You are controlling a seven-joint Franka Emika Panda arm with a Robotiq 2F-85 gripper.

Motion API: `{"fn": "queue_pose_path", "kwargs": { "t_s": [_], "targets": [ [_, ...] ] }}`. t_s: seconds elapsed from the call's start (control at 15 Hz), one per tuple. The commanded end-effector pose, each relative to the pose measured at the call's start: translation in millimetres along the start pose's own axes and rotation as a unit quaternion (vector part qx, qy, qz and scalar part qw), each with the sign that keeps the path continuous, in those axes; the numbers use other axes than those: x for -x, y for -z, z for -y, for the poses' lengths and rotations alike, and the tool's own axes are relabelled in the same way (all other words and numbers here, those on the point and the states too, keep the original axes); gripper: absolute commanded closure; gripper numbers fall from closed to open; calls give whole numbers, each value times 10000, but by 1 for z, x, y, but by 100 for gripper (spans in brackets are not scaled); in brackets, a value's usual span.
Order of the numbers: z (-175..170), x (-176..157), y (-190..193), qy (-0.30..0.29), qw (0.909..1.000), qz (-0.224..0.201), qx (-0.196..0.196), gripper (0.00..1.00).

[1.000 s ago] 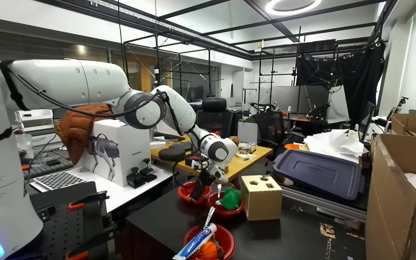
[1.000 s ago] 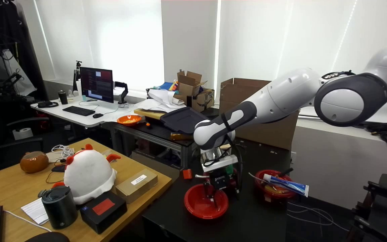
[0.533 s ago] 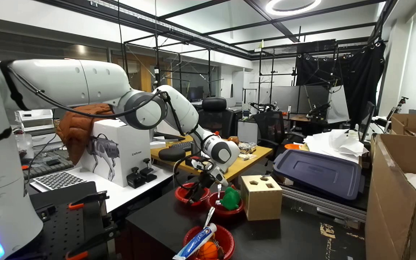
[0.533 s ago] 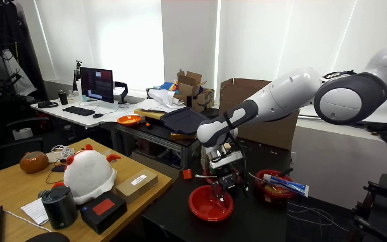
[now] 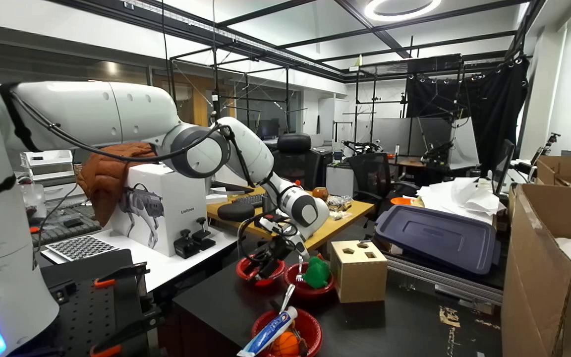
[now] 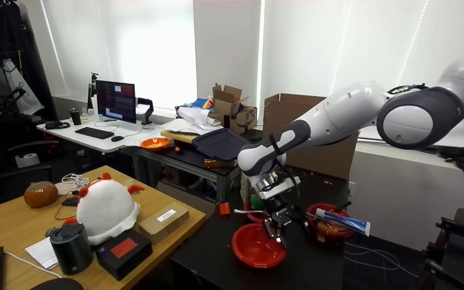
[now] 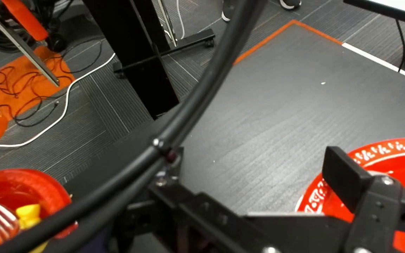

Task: Move the empty red bowl forwards, place the green plush toy inside the bowl

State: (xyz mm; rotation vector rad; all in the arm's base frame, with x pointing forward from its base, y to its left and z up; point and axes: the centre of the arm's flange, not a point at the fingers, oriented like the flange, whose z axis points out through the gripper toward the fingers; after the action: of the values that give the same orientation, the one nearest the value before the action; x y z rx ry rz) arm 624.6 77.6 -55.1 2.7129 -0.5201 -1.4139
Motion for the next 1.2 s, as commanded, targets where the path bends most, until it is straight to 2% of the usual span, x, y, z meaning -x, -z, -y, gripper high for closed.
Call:
{"fn": "queue_pose_path", "kwargs": {
  "t_s": [0.0,0.27,0.6,0.93,1.13],
  "targets": [
    [6,-25,10,182,9992,265,235,0],
    [8,-22,27,115,9998,157,5,0],
    [12,-7,55,98,9999,-94,13,0],
    [22,2,88,46,9979,-595,-242,0],
    [28,23,123,6,9929,-1120,-408,0]
  ]
}}
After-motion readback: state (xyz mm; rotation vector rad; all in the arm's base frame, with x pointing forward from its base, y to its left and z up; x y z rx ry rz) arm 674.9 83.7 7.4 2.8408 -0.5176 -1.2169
